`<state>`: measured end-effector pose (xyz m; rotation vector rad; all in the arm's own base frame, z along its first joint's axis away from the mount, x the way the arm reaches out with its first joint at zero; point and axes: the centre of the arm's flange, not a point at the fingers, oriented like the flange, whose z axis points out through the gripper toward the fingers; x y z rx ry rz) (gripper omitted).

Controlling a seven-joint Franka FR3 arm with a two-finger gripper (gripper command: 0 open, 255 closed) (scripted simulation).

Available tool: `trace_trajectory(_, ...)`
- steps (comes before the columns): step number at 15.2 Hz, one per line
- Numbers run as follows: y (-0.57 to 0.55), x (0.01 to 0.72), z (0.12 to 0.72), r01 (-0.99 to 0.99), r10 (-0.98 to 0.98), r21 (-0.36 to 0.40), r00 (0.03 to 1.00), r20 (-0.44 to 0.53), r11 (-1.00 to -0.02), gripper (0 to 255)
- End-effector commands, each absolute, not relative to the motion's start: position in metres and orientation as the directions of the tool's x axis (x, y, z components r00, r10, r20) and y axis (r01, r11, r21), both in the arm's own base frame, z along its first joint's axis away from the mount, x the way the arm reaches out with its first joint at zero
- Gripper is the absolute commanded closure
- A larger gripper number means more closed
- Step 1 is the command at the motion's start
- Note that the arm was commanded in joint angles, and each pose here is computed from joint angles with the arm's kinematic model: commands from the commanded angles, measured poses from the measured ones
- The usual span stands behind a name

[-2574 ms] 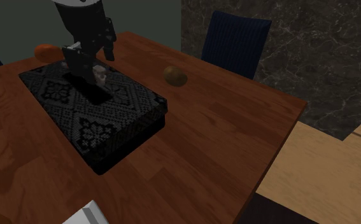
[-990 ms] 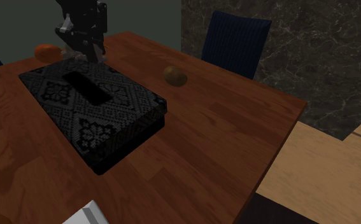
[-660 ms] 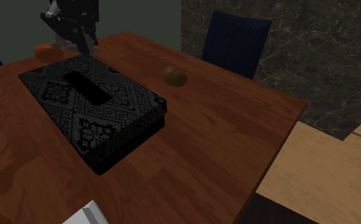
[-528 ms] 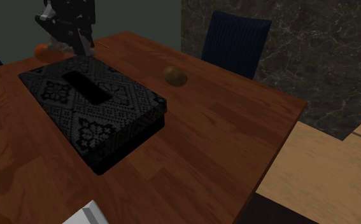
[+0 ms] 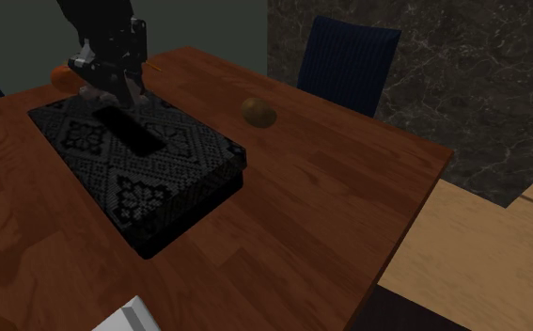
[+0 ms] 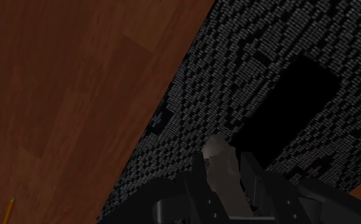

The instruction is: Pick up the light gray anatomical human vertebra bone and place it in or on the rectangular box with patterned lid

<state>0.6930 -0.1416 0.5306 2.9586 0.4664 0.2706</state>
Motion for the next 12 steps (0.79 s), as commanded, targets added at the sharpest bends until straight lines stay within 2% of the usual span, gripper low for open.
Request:
trace_trajectory(1, -0.141, 0.693, 0.519, 0.292, 0.316, 0.160, 0.936, 0.156, -0.943, 255)
trace_trajectory(12, -0.141, 0.693, 0.501, 0.292, 0.316, 0.160, 0.936, 0.156, -0.943, 255)
